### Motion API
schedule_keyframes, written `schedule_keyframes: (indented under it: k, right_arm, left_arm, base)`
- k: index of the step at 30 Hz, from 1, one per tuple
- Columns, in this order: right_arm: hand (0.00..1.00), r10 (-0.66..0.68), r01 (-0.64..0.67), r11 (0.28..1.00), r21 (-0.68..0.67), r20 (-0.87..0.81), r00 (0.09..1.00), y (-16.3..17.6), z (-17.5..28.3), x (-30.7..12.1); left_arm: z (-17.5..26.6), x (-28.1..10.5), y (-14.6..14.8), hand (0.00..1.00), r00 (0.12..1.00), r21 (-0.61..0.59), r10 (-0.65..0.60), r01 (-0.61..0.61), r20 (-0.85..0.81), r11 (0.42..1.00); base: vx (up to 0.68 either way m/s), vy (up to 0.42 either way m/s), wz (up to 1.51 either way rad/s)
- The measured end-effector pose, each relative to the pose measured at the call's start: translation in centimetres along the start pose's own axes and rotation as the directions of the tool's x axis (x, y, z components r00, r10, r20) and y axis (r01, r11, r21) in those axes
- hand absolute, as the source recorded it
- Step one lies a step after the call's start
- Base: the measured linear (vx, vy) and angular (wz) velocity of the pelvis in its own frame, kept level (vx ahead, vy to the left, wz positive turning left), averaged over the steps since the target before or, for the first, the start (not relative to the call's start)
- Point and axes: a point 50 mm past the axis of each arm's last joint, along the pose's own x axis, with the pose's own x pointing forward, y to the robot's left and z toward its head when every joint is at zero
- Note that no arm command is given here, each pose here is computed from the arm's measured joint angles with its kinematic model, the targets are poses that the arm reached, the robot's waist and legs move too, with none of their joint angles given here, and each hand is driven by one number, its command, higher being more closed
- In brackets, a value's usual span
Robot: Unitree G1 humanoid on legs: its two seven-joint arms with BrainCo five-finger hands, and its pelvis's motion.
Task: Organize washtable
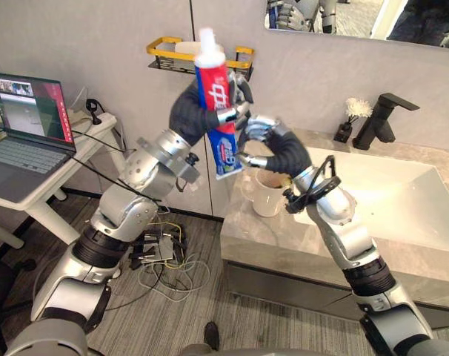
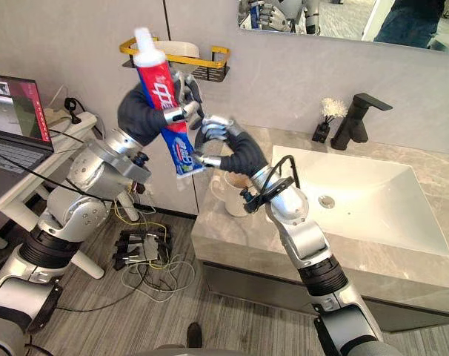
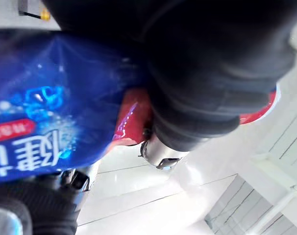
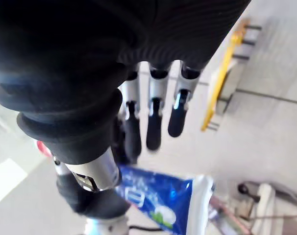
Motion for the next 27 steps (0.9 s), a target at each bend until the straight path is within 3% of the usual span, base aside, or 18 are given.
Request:
schedule_keyframes:
  k: [4, 8, 13, 20, 27]
  right_arm:
    - [0.0, -0.263, 0.263, 0.965, -0.005, 0.056, 0.963, -4.4, 1.3, -0.9]
    - [0.0, -0.405, 0.419, 0.907, -0.046, 0.183, 0.896, -7.6, 4.3, -2.3]
    - [0.0, -0.496, 0.517, 0.856, -0.029, 0.236, 0.835, -9.1, 5.3, -4.2]
    - [0.0, -0.614, 0.608, 0.782, 0.135, 0.004, 0.789, -7.6, 0.7, -9.0]
    - [0.0, -0.631, 0.631, 0.757, 0.171, -0.06, 0.774, -7.4, -0.1, -10.3]
  left_arm:
    - [1.9, 0.7, 1.0, 1.0, 0.995, 0.051, 0.06, -0.064, 0.081, 0.997]
    - [3.1, 0.8, 1.6, 1.0, 0.985, 0.061, 0.093, -0.103, 0.145, 0.993]
    - [3.0, 1.3, 1.3, 1.0, 0.979, 0.07, 0.107, -0.12, 0.175, 0.99]
    - [0.3, 1.5, 0.1, 1.0, 0.974, -0.039, 0.164, -0.16, 0.159, 0.986]
    - [-3.3, 0.6, 0.2, 1.0, 0.972, -0.081, 0.232, -0.229, 0.032, 0.97]
  base:
    - [0.0, 0.02, -0.13]
    - [-0.01, 0.012, -0.29]
    - [0.01, 0.007, -0.17]
    - [0.02, 0.008, -0.18]
    - [0.02, 0.009, -0.1]
